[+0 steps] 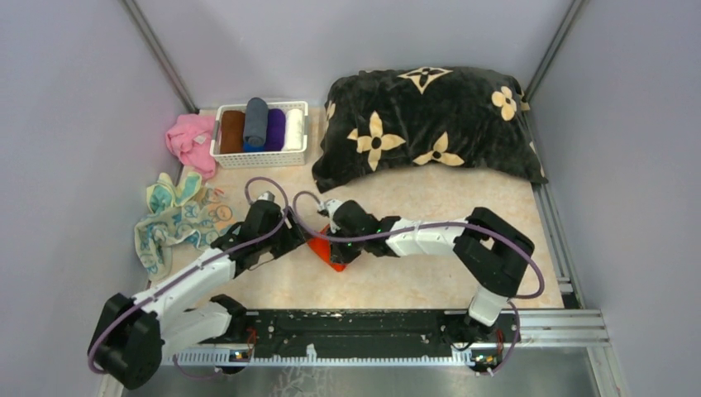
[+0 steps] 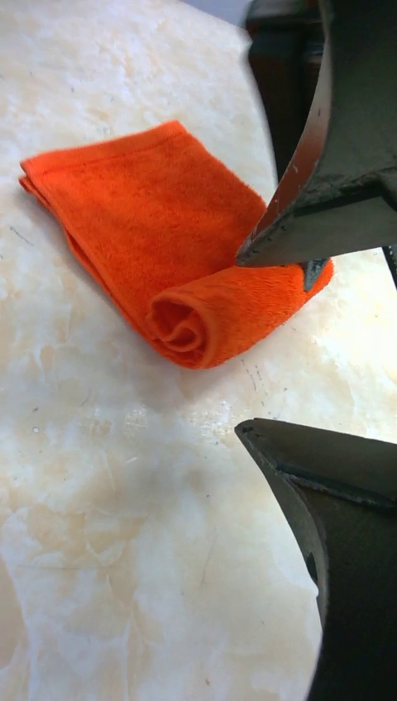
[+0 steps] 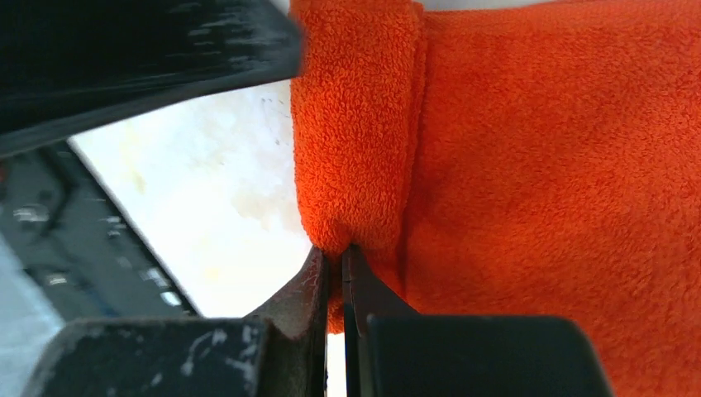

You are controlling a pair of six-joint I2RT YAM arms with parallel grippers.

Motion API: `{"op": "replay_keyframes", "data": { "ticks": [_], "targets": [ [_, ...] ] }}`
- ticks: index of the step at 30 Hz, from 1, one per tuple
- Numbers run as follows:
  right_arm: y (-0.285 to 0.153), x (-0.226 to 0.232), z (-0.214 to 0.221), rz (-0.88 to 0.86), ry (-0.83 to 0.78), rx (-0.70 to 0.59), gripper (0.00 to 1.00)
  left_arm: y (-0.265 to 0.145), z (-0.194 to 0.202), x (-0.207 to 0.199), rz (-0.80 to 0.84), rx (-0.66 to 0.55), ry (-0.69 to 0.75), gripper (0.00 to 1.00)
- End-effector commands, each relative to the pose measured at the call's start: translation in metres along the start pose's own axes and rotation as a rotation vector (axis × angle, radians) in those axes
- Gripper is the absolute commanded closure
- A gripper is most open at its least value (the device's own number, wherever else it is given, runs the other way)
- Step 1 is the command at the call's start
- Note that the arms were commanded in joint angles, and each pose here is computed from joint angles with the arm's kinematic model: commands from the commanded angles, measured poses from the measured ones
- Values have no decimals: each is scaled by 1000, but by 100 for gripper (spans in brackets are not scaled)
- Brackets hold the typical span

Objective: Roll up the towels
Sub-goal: Roll the towel at the center of the board.

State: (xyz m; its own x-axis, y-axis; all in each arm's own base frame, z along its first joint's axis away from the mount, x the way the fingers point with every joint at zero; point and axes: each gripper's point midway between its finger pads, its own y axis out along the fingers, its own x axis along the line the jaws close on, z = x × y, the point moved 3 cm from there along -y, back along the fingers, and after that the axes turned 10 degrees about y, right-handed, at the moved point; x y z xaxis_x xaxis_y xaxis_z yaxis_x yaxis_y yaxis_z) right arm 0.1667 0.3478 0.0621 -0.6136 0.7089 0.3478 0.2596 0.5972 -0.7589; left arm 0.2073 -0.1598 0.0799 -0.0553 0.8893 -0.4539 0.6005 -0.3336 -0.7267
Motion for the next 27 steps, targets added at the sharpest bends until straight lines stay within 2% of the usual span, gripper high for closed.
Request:
{"op": "replay_keyframes", "data": {
  "ticks": [1,7,13,19,23,27],
  "targets": [
    [-15,35,-21,-467,269,41,100,-17,1,10,-38,-27,-5,25],
    [-14,17,-20,-716,543,96,100,-22,6,7,11,-25,-16,23],
    [3,-5,1,-691,678,144,100,-12,3,-6,82,-23,-30,24],
    [13,-20,11,-621,732,158,100,6,-4,-18,102,-5,-14,27],
    [12,-26,10,-551,688,138,100,22,4,-14,58,53,-9,37],
    [2,-29,-1,-465,586,84,90,32,16,0,-3,96,-9,46]
  ]
}}
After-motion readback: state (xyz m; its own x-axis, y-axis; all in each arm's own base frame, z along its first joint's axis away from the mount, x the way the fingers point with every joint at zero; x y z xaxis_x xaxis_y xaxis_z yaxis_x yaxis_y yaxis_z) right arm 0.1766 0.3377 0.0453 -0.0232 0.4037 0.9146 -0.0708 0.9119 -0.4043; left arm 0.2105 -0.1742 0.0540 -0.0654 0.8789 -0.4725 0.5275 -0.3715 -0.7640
